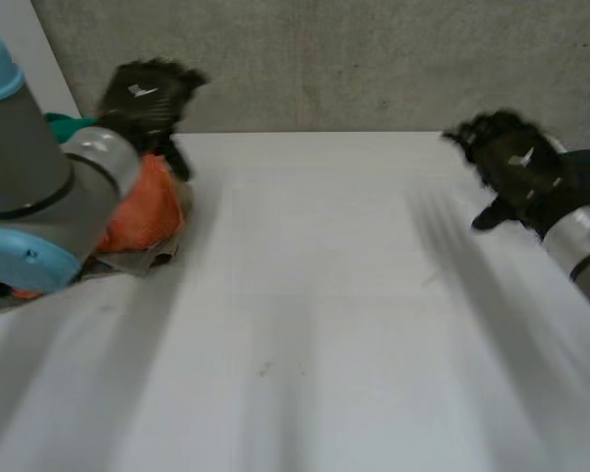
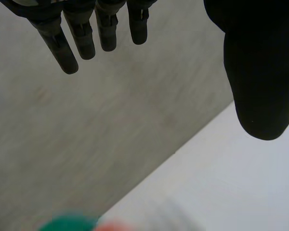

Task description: Fold the laundry.

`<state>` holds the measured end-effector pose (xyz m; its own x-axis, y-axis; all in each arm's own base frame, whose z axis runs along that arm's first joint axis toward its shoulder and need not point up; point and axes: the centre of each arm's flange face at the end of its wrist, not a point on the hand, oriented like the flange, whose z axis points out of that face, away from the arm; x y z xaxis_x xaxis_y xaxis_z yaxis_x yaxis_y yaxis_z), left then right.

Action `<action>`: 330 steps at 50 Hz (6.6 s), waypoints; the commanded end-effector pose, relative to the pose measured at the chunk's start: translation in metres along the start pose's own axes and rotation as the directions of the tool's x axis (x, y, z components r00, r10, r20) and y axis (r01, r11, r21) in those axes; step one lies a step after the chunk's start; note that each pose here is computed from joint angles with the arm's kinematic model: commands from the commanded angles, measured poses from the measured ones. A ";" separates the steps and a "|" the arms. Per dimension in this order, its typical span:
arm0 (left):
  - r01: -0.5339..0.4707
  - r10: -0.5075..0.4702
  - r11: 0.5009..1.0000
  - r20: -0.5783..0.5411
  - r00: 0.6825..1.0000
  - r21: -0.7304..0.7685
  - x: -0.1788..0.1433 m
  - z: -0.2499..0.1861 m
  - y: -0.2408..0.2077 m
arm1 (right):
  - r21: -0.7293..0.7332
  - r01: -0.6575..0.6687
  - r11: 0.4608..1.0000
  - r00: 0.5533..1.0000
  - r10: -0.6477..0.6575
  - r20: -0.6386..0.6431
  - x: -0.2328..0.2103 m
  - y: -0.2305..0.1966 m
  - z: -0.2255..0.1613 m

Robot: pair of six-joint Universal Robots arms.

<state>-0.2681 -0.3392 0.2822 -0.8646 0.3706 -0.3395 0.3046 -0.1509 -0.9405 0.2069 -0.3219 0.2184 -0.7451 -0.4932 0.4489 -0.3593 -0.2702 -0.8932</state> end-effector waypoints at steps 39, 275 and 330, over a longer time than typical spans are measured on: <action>0.016 -0.053 0.881 0.065 0.997 0.473 -0.060 -0.007 -0.112 | -0.279 0.054 0.959 0.992 -0.019 0.126 -0.037 0.029 -0.046; -0.183 0.087 0.966 -0.437 0.895 -0.184 0.173 -0.139 0.116 | -0.353 0.099 0.930 0.961 0.003 0.278 -0.077 0.000 -0.091; -0.198 0.186 0.980 -0.294 0.937 -0.011 0.142 -0.096 0.076 | -0.324 0.107 0.940 0.969 -0.025 0.246 -0.069 -0.016 -0.092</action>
<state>-0.3303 -0.2104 0.1674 -0.6472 0.5801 -0.4946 0.4587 -0.2219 -0.8604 0.2126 -0.2115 0.1961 -0.5771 -0.6704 0.4663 -0.5995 -0.0400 -0.7994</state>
